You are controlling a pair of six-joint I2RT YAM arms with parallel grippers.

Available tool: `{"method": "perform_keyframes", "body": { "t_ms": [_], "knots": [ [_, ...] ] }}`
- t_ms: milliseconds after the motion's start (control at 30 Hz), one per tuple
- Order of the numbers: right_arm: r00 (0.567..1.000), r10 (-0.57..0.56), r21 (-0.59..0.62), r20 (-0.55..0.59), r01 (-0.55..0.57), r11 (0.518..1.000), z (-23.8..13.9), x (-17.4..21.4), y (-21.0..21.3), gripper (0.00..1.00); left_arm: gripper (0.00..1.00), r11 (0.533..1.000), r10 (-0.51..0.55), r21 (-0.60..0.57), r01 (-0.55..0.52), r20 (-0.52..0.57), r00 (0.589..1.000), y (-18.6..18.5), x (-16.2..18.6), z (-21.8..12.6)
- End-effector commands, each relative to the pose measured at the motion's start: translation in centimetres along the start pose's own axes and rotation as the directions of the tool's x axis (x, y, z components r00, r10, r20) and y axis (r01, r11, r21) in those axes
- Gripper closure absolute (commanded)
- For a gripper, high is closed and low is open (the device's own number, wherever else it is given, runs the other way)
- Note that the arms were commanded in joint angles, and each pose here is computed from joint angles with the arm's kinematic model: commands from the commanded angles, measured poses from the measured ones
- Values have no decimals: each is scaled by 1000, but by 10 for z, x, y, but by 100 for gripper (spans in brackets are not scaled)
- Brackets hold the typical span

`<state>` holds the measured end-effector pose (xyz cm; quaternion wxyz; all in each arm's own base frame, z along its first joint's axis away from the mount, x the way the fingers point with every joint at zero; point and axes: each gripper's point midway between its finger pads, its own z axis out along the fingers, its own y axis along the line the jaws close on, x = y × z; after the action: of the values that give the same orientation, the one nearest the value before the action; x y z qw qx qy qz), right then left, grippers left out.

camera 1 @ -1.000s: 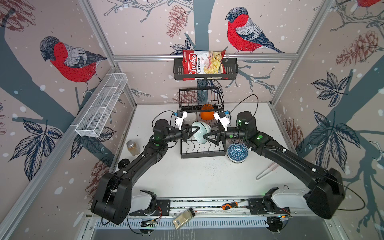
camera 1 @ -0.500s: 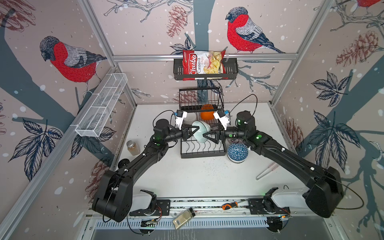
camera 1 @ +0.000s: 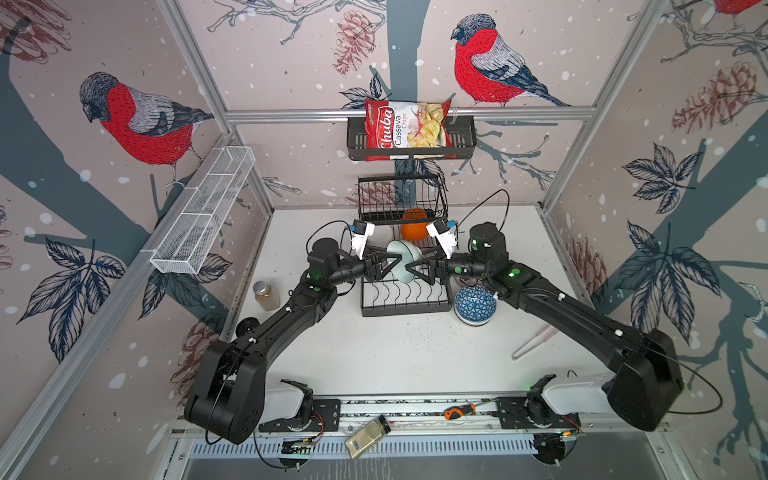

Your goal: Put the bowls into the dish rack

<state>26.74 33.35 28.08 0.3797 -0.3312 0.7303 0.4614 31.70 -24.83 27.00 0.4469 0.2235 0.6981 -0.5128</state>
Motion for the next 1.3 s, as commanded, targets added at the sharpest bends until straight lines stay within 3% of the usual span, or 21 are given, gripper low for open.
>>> {"method": "perform_keyframes", "body": {
  "t_ms": [0,233,600,800,1167,1267],
  "knots": [
    [999,-2,56,42,-1,998,-1,-9,-13,50,38,999,32,-41,-32,7,999,6,-1,-1],
    [999,15,156,41,-22,988,0,-4,-41,50,26,978,7,-207,-7,2,1000,33,10,-10],
    [999,38,362,-3,-35,932,11,21,-95,50,25,891,-21,-452,41,48,999,67,21,-40],
    [999,41,471,-26,-24,882,18,31,-122,51,25,857,-50,-511,61,37,998,78,33,-47],
    [998,30,569,-52,5,822,25,39,-151,51,26,707,-147,-700,106,1,989,111,63,-75],
    [997,27,588,-69,19,808,30,43,-158,51,26,689,-164,-717,107,-10,986,116,70,-77]
  ]
}}
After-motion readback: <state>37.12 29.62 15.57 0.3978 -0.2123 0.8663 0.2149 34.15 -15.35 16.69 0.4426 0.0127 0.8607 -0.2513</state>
